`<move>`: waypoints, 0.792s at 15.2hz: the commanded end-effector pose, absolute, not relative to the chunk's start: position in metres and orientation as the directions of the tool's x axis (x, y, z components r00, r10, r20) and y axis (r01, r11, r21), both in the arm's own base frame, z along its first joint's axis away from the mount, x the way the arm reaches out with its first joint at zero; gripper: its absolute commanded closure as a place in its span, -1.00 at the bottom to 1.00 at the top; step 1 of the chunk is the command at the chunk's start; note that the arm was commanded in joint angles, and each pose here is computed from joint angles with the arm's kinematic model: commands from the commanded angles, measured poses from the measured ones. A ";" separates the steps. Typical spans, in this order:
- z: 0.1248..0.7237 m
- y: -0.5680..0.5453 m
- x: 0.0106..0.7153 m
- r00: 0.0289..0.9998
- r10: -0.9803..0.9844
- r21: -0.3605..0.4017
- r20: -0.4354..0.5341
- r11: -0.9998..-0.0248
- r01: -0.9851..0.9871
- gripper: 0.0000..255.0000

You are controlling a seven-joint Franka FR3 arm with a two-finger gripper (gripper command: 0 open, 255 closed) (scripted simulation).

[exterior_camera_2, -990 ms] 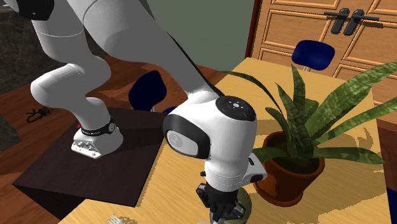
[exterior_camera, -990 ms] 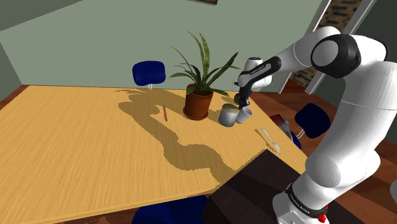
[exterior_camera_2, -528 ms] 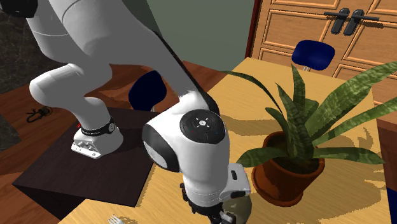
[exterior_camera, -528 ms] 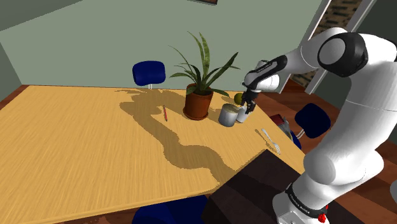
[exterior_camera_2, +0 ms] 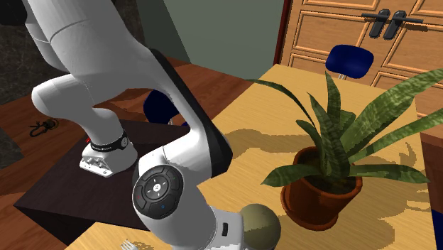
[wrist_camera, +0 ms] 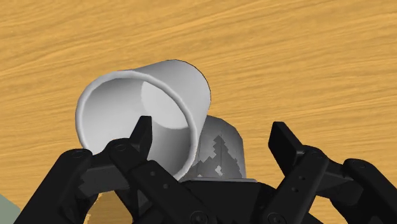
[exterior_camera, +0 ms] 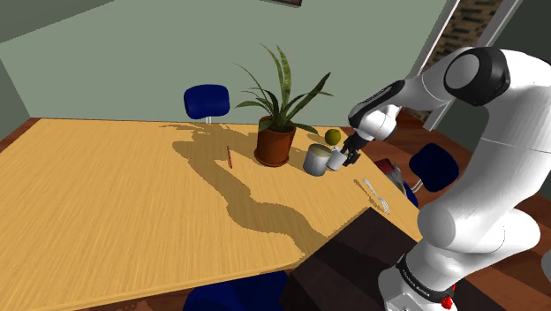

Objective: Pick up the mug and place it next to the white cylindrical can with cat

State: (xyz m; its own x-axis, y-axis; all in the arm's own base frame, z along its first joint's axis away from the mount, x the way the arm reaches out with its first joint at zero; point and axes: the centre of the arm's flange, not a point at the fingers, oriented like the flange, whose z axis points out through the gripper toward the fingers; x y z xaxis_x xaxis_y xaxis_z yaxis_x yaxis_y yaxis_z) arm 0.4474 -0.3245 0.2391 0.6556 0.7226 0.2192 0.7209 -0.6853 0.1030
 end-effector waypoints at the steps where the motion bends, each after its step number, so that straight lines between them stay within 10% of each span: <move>1: 0.229 -0.323 0.449 0.657 0.721 0.103 0.221 -0.687 0.720 -1.00; 10: 0.221 -0.322 0.451 0.657 0.721 0.103 0.221 -0.687 0.720 -1.00; 11: 0.221 -0.322 0.451 0.657 0.721 0.103 0.221 -0.687 0.720 1.00; 12: 0.221 -0.322 0.451 0.657 0.721 0.103 0.221 -0.687 0.720 1.00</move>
State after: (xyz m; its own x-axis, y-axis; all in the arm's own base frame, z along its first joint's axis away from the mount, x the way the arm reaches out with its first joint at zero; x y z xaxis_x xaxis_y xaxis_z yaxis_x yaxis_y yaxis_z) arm 0.4507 -0.3222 0.2209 0.6566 0.7213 0.2206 0.7196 -0.6867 0.1034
